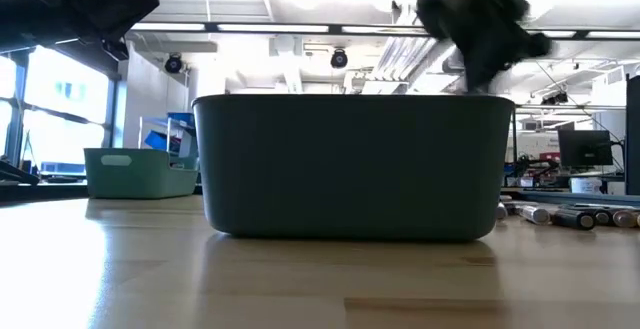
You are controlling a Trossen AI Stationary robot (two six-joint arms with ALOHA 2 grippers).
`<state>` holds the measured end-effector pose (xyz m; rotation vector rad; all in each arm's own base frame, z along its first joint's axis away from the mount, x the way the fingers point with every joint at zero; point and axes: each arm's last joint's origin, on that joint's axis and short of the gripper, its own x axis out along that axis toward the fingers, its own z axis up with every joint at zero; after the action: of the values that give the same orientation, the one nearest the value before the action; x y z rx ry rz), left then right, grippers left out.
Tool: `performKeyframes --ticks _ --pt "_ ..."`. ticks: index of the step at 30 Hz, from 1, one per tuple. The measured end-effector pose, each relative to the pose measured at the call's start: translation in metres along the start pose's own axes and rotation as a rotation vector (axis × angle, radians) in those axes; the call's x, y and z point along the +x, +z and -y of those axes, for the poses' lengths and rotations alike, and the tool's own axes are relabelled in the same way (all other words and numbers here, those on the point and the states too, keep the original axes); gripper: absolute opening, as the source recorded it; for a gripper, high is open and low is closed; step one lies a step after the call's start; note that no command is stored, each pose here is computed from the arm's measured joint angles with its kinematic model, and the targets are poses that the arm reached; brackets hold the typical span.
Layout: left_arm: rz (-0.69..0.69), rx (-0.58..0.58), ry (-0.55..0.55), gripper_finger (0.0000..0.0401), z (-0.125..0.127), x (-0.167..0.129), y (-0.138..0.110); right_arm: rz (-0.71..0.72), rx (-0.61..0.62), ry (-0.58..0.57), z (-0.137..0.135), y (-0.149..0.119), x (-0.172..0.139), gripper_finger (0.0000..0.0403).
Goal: Sort batteries
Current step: Put the silver battery into the blue bin
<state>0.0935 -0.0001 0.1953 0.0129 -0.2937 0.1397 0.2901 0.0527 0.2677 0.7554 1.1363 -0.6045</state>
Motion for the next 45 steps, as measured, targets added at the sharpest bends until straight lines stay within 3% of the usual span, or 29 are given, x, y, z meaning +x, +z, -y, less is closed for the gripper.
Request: performKeyframes --ticks 5,10,14,24,45 --pt "0.006 -0.019 0.0 0.0005 0.0 0.0 0.001 0.091 -0.28 0.118 -0.048 0.015 -0.011 0.0027" --pt "0.005 -0.019 0.0 0.0005 0.0 0.0 0.001 -0.052 -0.515 0.141 -0.086 0.027 0.032 0.0027" --pt "0.005 -0.019 0.0 0.0005 0.0 0.0 0.001 -0.16 -0.642 0.122 -0.1 0.037 0.073 0.0027" --pt "0.004 -0.021 0.025 0.0005 -0.001 0.0 0.001 -0.329 -0.719 -0.005 -0.096 0.051 0.133 0.0027" --pt "0.032 -0.031 0.028 0.0005 -0.001 0.0 0.003 -0.375 -0.978 0.023 -0.09 0.041 0.153 0.0044"
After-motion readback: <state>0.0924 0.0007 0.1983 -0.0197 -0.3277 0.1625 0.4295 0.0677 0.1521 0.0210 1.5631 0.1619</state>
